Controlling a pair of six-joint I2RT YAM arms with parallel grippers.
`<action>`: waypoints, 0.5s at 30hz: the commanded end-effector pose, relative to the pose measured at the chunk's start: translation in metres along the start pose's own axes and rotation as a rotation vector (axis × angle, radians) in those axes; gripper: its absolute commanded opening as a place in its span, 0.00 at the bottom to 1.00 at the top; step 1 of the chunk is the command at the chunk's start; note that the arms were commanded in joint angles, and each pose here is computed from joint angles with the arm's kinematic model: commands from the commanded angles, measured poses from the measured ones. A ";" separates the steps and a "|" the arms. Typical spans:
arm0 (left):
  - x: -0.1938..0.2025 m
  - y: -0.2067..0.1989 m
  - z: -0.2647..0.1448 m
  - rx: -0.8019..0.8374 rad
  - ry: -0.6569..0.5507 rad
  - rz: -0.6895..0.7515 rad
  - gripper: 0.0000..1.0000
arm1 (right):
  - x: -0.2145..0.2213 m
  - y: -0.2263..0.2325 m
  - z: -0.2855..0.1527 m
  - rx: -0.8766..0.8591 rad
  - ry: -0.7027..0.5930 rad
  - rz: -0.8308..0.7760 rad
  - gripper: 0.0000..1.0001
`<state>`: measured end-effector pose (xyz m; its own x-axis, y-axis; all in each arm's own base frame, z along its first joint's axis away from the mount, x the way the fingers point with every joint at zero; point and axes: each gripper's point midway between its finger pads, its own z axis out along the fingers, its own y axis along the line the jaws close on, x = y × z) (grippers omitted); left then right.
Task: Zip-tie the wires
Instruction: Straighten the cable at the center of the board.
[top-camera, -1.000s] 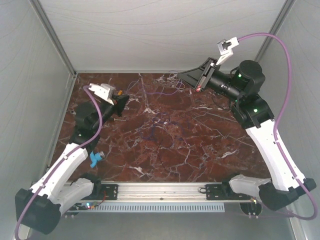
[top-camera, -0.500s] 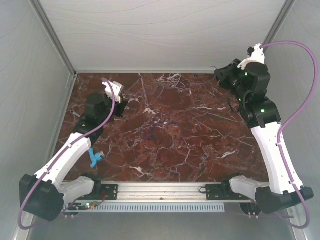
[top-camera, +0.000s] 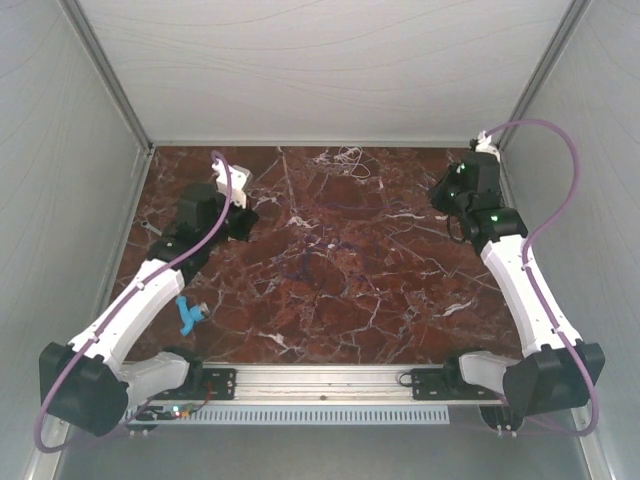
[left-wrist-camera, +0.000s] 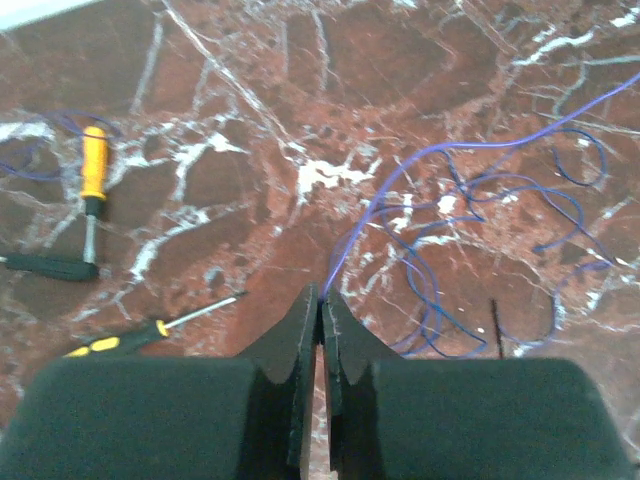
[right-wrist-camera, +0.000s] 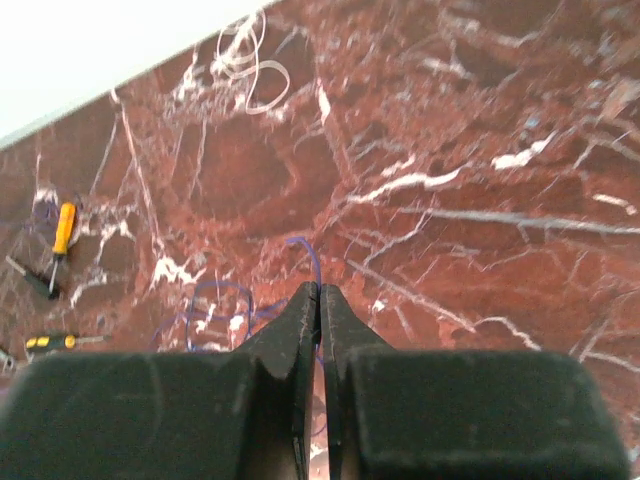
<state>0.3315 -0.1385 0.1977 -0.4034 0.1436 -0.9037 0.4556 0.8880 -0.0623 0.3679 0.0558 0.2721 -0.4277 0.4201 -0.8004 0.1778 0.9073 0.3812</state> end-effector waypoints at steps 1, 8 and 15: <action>-0.002 -0.023 0.000 0.048 0.027 -0.088 0.00 | 0.022 0.012 0.013 -0.101 0.046 0.029 0.00; 0.029 -0.037 0.025 0.014 0.123 -0.184 0.00 | 0.070 0.038 0.036 -0.192 0.164 0.024 0.00; 0.068 -0.027 0.046 -0.080 0.259 -0.248 0.00 | 0.102 0.042 0.062 -0.168 0.246 -0.004 0.00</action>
<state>0.3178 -0.1765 0.1217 -0.6630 0.0735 -0.7450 0.3484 0.9111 -0.2202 0.3739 0.1297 0.1798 -0.6456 0.3705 -0.6677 0.0481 0.8924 0.4487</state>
